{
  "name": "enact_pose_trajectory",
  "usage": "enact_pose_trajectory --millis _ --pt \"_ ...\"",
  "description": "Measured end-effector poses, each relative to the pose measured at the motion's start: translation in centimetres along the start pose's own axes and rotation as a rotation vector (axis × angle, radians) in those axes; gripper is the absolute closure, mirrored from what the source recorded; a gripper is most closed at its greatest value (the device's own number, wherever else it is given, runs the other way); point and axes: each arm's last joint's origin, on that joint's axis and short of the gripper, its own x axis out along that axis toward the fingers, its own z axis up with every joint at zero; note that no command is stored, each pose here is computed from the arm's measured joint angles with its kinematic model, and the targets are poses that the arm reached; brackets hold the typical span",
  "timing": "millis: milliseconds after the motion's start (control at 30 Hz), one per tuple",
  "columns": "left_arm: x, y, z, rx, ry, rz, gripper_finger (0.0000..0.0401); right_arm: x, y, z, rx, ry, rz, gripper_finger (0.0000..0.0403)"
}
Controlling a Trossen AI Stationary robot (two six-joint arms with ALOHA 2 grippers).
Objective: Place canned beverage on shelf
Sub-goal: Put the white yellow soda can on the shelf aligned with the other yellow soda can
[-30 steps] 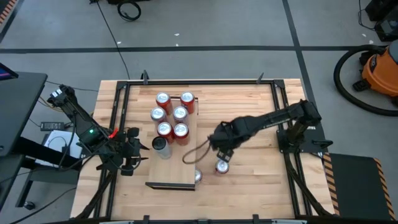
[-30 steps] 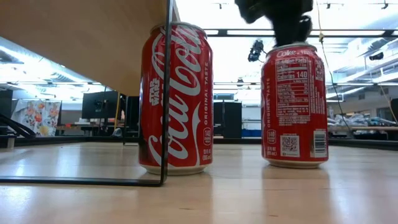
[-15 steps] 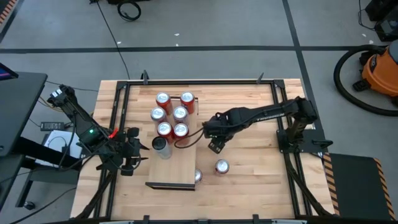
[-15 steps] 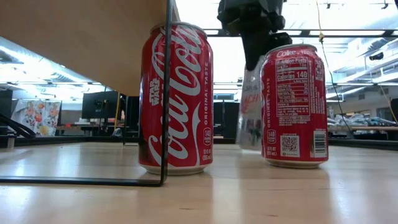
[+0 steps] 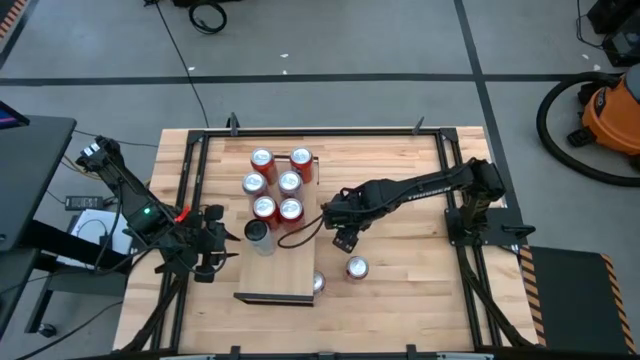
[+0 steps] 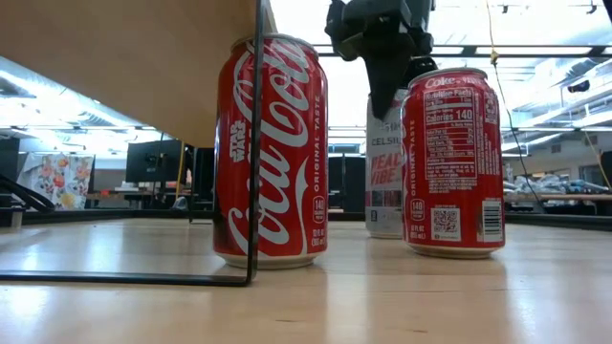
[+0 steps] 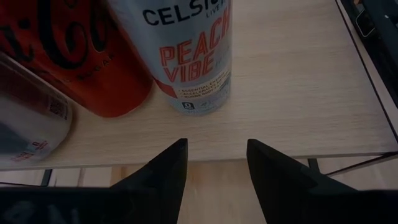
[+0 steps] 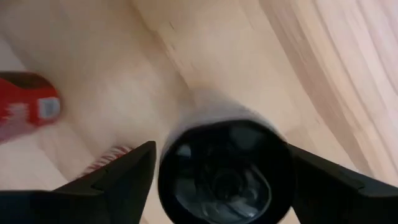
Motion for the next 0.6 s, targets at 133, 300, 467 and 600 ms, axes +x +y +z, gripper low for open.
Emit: enact_pose_trajectory --millis 133,300,467,600 --pt "0.0 0.0 0.0 0.0 0.0 0.0 0.0223 -0.1 0.0 0.1 -0.02 -0.017 -0.006 0.0053" --pt "0.0 0.0 0.0 -0.002 0.0 0.0 0.0223 -0.9 0.4 0.2 -0.069 -0.075 -0.032 0.005" --pt "0.0 0.0 0.0 -0.005 0.0 0.0 0.0223 -3.2 1.5 -0.3 -0.148 -0.19 -0.046 0.005" --pt "0.0 0.0 0.0 -0.009 0.0 0.0 0.0223 -4.9 1.9 -1.5 -0.238 -0.285 -0.108 0.005"
